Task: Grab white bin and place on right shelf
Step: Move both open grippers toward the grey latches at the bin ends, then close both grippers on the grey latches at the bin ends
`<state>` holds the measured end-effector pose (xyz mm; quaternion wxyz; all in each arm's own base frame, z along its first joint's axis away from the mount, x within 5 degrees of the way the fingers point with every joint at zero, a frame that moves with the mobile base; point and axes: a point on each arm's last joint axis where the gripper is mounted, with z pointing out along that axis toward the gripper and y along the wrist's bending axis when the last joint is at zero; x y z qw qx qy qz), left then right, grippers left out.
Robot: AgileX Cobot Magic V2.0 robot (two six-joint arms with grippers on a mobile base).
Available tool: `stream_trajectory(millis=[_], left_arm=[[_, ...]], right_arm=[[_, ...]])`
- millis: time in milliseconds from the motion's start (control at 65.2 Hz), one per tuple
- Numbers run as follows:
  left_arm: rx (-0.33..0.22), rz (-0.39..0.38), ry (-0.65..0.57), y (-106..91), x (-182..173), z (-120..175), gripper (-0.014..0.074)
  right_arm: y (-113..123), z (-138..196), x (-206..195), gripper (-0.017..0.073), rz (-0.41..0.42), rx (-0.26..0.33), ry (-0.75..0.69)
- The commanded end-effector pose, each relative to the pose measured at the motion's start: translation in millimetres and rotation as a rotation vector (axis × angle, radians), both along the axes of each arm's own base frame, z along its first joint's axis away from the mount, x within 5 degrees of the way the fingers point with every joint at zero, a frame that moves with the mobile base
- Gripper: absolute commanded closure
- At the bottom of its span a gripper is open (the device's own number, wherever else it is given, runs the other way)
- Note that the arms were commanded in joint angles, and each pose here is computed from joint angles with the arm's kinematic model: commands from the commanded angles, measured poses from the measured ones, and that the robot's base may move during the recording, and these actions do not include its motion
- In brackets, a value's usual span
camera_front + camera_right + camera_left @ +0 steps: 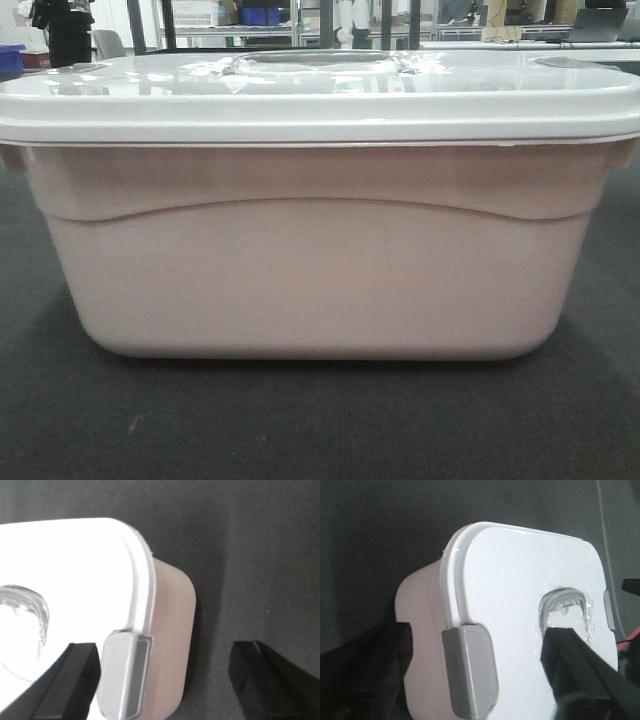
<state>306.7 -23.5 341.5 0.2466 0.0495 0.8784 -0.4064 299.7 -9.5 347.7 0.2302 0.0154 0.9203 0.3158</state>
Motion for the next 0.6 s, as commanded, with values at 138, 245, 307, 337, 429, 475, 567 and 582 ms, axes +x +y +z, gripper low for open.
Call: stream_trajectory(millis=[138, 245, 307, 337, 429, 475, 567, 582], left_arm=[[-0.154, -0.058, -0.015, -10.0, -14.5, -17.5, 0.0165], [-0.209, -0.067, 0.008, -13.0, -20.2, -33.1, 0.0165], [-0.239, -0.066, 0.013, -14.2, -21.7, -39.4, 0.0165], [-0.252, -0.066, 0.01, -14.7, -21.9, -41.7, 0.0165], [-0.273, -0.063, 0.006, -15.0, -20.2, -43.4, 0.0165], [-0.275, -0.062, 0.01, -14.9, -19.1, -44.9, 0.0165], [-0.279, -0.073, 0.019, -14.9, -17.5, -48.6, 0.0165], [-0.282, -0.077, 0.023, -14.9, -17.3, -49.3, 0.0165]], right_arm=[[11.6, -1.7, -15.7, -0.0063, 0.125, 0.134, -0.005], [17.0, -9.2, -17.6, -0.0063, 0.17, 0.207, -0.039], [18.3, -16.8, -18.9, -0.0063, 0.183, 0.224, -0.034], [18.6, -21.1, -19.2, -0.0063, 0.183, 0.232, -0.024], [19.2, -29.5, -17.3, -0.0063, 0.171, 0.262, -0.012], [20.0, -31.7, -17.1, -0.0063, 0.171, 0.282, -0.011], [21.3, -31.5, -17.3, -0.0063, 0.184, 0.303, -0.022], [21.3, -31.3, -17.4, -0.0063, 0.185, 0.303, -0.024]])
